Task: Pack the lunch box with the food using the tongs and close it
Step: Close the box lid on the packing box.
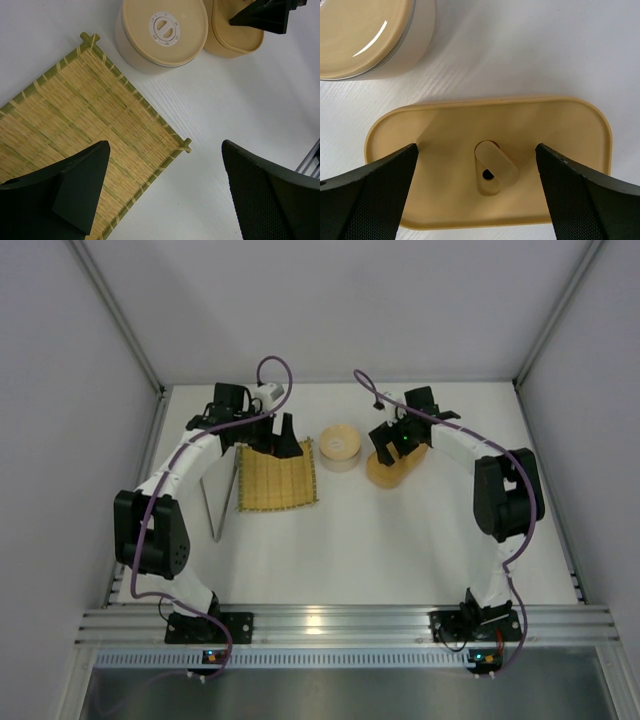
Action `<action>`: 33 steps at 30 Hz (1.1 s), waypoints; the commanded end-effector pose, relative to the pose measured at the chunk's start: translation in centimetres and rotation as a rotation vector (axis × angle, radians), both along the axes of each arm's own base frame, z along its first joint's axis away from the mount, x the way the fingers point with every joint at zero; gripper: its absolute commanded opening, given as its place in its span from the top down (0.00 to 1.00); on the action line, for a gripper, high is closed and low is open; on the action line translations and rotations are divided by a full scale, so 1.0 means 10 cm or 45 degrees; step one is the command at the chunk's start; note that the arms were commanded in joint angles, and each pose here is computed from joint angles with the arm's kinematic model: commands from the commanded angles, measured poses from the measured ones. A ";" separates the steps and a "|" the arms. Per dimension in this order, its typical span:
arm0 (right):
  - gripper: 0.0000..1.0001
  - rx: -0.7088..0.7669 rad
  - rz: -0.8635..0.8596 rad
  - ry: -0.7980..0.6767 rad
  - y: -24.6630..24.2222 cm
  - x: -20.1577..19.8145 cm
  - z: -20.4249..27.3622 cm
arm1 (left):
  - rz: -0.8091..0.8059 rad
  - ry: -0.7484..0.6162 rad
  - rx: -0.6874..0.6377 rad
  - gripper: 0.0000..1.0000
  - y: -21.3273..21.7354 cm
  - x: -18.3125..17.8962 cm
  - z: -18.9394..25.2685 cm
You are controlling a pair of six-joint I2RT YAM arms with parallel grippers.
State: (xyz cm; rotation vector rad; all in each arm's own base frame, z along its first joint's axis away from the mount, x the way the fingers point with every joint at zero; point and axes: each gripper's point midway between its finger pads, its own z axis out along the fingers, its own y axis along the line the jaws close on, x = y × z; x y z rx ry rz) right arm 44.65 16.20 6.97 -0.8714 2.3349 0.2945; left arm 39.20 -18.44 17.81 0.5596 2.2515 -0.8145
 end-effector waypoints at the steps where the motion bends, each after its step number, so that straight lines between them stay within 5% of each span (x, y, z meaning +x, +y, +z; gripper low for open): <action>1: 0.01 -0.031 0.093 0.367 0.04 -0.67 -0.53 | -0.048 -0.093 -0.043 0.02 -0.06 0.12 0.22; 22: 0.01 -0.021 0.289 0.503 0.00 -1.03 -0.65 | -0.053 -0.050 -0.068 0.02 -0.04 0.16 0.16; 33: 0.00 0.231 0.085 0.263 0.10 -0.56 0.12 | -0.051 -0.038 -0.077 0.02 -0.05 0.16 0.15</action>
